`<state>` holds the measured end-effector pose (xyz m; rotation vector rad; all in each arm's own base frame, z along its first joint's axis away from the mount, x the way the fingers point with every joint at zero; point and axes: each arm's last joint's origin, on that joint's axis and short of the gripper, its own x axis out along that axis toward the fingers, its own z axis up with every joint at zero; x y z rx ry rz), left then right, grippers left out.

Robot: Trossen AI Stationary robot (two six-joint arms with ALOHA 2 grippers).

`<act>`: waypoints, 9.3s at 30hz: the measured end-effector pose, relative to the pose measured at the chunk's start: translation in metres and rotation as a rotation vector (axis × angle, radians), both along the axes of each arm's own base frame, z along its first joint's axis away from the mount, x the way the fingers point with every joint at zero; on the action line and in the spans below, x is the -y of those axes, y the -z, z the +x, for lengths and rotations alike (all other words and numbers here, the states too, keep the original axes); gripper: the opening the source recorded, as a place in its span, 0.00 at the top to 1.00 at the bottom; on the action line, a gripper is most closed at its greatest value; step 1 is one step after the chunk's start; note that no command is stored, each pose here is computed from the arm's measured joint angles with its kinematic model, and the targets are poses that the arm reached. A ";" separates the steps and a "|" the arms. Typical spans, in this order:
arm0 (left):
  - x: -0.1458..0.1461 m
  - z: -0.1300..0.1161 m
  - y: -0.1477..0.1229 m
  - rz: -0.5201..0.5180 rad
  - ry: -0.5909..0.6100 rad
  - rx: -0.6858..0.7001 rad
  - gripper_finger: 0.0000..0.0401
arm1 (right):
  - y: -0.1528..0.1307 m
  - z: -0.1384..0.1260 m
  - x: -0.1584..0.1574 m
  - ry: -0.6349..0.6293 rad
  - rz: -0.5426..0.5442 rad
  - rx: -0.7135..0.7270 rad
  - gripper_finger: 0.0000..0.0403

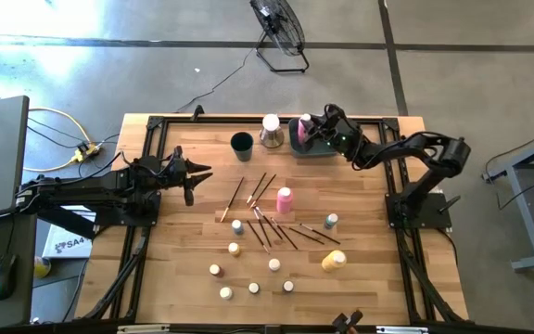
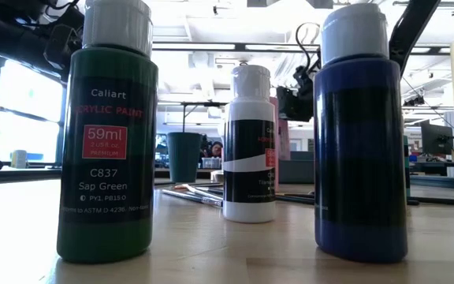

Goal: Pick & Place Paint Supplies
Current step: Put the large pink paint bottle into the blue bin

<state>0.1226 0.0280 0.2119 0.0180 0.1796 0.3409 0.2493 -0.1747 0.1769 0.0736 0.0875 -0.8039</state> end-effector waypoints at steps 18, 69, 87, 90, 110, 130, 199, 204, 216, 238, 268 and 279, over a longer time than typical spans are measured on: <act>0.000 0.000 0.000 0.000 0.000 0.000 0.79 | 0.006 0.002 0.004 0.004 -0.016 -0.002 0.63; 0.000 0.000 0.003 -0.019 0.012 -0.026 0.79 | -0.072 -0.041 -0.073 -0.223 -0.051 -0.225 0.30; 0.001 0.000 0.003 -0.033 0.010 -0.020 0.79 | -0.081 -0.047 -0.126 -0.924 0.138 -0.130 0.31; 0.001 0.000 0.003 -0.033 0.010 -0.021 0.79 | -0.078 -0.047 -0.129 -0.911 0.156 -0.162 0.31; 0.000 0.000 0.003 -0.032 0.007 -0.020 0.79 | -0.046 -0.010 -0.140 -0.867 0.144 -0.222 0.31; 0.000 0.000 0.003 -0.031 0.005 -0.020 0.79 | -0.023 0.017 -0.137 -0.862 0.177 -0.164 0.31; 0.000 0.000 0.003 -0.023 0.000 -0.023 0.79 | -0.007 0.035 -0.145 -0.848 0.153 -0.116 0.31; 0.000 0.000 0.003 -0.023 0.001 -0.023 0.79 | -0.007 0.035 -0.145 -0.848 0.154 -0.116 0.31; 0.000 0.000 0.003 -0.024 0.003 -0.023 0.79 | -0.007 0.035 -0.145 -0.848 0.154 -0.117 0.31; 0.000 0.000 0.003 -0.023 -0.002 -0.023 0.79 | -0.007 0.035 -0.145 -0.848 0.154 -0.116 0.31; 0.000 -0.001 0.003 -0.023 0.000 -0.023 0.79 | -0.007 0.035 -0.145 -0.847 0.156 -0.115 0.43; 0.000 0.000 0.003 -0.023 0.000 -0.023 0.79 | -0.007 0.035 -0.145 -0.847 0.156 -0.116 0.43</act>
